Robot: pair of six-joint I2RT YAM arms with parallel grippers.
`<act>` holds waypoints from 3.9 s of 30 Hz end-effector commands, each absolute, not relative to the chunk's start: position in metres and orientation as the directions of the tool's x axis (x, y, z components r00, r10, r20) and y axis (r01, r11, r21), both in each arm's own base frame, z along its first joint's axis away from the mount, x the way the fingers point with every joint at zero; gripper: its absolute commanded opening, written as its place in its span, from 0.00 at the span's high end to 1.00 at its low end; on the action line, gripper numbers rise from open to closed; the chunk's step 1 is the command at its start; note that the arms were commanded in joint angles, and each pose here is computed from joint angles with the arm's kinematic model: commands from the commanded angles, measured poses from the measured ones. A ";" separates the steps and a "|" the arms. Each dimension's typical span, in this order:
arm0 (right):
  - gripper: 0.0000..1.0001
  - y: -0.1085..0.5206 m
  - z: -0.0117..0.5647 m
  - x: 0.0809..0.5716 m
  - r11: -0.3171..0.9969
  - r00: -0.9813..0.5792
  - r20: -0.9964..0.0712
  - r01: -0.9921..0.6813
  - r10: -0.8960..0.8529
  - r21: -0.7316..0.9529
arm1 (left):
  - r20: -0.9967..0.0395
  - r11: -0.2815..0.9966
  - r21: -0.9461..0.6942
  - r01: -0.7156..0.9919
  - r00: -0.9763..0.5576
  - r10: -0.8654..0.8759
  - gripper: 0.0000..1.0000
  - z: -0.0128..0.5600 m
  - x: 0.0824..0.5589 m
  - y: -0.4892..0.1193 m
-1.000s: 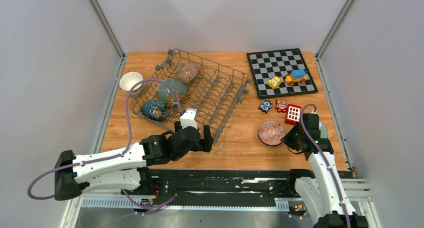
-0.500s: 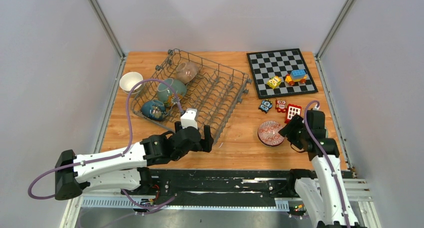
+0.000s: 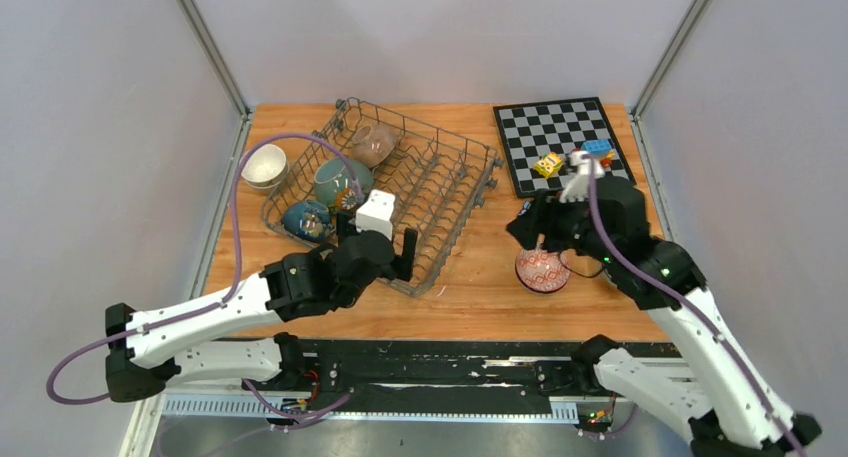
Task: Unload the bowls from the dish rack
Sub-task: Adjust the dish rack at the center of the board.
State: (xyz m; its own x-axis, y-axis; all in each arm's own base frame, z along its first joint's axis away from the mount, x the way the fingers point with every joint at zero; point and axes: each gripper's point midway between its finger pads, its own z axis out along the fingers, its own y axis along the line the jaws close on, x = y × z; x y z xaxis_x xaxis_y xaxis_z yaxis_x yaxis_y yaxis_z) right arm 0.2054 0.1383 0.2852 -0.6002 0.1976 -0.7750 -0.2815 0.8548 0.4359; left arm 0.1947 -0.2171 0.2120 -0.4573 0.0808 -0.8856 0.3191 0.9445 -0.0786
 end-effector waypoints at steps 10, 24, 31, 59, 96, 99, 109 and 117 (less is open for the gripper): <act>0.40 0.276 0.228 0.235 0.742 -0.606 -0.795 -0.534 -0.002 0.405 | -0.826 0.984 -0.172 0.052 -0.552 -0.115 0.00 0.221 0.248 -0.119; 0.32 0.248 0.130 0.255 0.924 -0.763 -0.646 -0.249 -0.002 0.290 | -0.750 0.947 -0.319 -0.035 -0.601 -0.275 0.01 0.178 0.214 -0.100; 0.32 0.268 0.127 0.273 0.929 -0.788 -0.614 -0.195 0.042 0.314 | -0.756 0.946 -0.325 -0.016 -0.597 -0.270 0.01 0.179 0.207 -0.098; 0.87 0.185 0.088 0.355 0.984 -0.856 -0.503 0.040 0.122 0.171 | -0.817 0.962 -0.274 0.007 -0.529 -0.229 0.01 0.206 0.209 -0.086; 0.76 0.139 0.145 0.438 0.968 -0.781 -0.587 0.088 0.213 0.234 | -0.800 0.969 -0.249 -0.006 -0.563 -0.209 0.00 0.191 0.218 -0.090; 0.57 0.149 0.170 0.435 0.963 -0.754 -0.622 0.046 0.209 0.267 | -0.798 0.969 -0.247 -0.006 -0.565 -0.207 0.00 0.189 0.217 -0.090; 0.50 0.226 0.242 0.376 0.861 -0.644 -0.757 -0.316 0.113 0.398 | -0.789 0.965 -0.263 0.008 -0.578 -0.210 0.00 0.182 0.221 -0.098; 0.41 0.315 0.258 0.329 0.463 -0.705 -0.682 -0.548 0.193 0.697 | -0.779 0.945 -0.326 -0.020 -0.561 -0.280 0.01 0.180 0.233 -0.108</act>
